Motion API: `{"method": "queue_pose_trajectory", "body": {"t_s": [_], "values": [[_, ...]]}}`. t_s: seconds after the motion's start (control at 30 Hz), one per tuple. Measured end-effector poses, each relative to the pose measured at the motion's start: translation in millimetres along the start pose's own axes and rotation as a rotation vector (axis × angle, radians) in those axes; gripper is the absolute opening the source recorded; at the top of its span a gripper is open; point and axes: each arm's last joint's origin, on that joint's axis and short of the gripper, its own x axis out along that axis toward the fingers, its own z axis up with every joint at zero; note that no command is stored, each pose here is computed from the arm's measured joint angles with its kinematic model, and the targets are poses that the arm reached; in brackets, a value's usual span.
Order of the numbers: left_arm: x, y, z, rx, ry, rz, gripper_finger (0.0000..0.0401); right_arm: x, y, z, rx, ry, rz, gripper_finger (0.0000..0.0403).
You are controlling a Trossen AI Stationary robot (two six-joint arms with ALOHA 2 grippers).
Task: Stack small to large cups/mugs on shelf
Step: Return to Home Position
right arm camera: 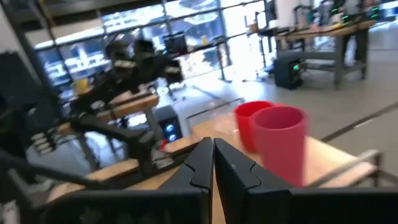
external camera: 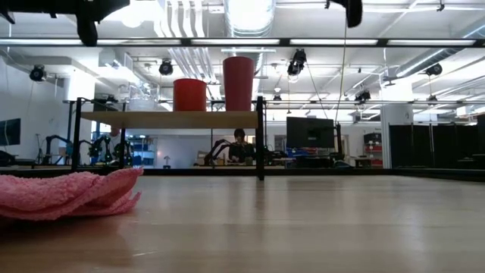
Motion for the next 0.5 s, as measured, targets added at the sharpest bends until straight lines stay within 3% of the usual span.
{"method": "queue_pose_trajectory", "body": {"t_s": [0.3,0.5], "values": [[1.8,5.1,-8.5,-0.025,0.018,0.010,0.0000,-28.9,-36.1,-6.1,0.021,-0.054,-0.012,0.0009],[3.3,16.5,-29.0,-0.052,0.072,0.048,0.0000,-42.4,-48.8,-19.9,0.014,-0.051,-0.051,0.0009]]}}
